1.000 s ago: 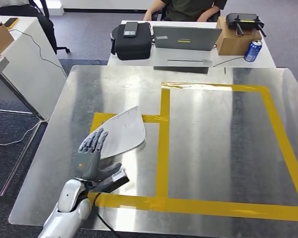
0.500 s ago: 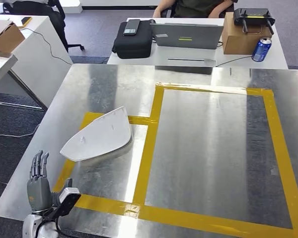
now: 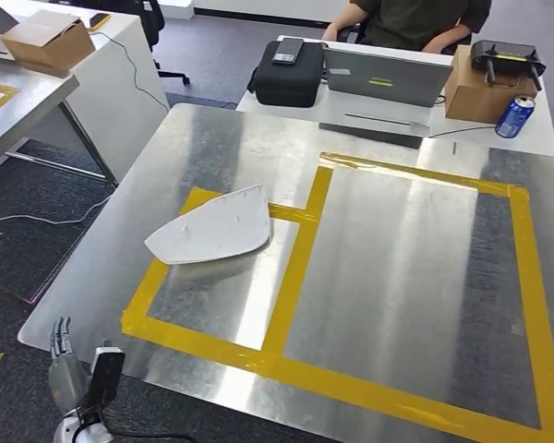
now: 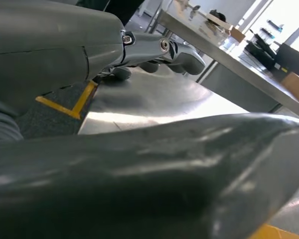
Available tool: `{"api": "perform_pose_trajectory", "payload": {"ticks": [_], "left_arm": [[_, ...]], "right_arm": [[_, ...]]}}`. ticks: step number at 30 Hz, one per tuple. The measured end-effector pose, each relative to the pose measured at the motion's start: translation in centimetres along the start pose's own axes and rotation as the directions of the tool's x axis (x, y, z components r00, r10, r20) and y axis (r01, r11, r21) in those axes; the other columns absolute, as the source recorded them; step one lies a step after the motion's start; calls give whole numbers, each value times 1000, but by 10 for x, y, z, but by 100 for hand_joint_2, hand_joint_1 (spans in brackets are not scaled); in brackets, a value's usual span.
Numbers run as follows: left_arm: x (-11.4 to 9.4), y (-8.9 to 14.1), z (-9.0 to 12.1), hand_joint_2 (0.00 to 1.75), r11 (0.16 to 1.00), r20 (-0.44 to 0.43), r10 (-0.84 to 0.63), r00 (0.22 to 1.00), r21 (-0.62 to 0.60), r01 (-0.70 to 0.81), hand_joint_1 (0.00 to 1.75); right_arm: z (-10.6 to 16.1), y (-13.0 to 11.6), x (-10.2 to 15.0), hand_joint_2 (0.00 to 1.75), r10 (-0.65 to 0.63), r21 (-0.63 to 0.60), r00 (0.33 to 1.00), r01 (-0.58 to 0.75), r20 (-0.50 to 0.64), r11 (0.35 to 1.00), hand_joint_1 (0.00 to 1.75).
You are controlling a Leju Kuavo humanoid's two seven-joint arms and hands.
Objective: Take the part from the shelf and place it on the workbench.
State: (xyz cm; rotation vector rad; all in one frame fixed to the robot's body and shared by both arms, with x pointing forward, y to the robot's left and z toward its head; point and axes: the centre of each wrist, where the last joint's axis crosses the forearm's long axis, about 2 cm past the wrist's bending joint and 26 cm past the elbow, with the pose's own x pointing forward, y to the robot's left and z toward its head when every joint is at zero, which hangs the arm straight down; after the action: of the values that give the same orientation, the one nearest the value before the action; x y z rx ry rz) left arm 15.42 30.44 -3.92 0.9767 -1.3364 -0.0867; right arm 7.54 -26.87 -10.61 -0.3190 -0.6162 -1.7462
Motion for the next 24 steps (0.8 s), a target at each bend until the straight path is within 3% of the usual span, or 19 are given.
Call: {"api": "perform_pose_trajectory", "payload": {"ticks": [3,5,8,12,18,24], "left_arm": [[2,-5,-9,0,996,-57,90,994,22,-88,0],[-2,-8,-12,0,977,-148,210,966,54,-204,0],[-26,-5,7,0,955,-302,295,906,93,-280,0],[-47,-4,33,0,943,-440,330,835,111,-314,0],[-70,-2,80,0,948,-715,305,629,166,-272,0],[-79,2,95,0,956,-890,248,382,161,-245,0]], "right_arm": [[-2,1,3,0,-9,-4,1000,9,8,1000,0],[-2,-1,3,0,-16,-11,1000,16,11,1000,0],[-3,-3,4,0,-28,-20,1000,28,15,999,0],[-5,-2,7,0,-47,-26,999,48,22,999,0],[-8,4,11,0,-64,-27,998,65,28,998,0],[5,19,-8,0,-54,-56,998,51,-41,997,0]]}}
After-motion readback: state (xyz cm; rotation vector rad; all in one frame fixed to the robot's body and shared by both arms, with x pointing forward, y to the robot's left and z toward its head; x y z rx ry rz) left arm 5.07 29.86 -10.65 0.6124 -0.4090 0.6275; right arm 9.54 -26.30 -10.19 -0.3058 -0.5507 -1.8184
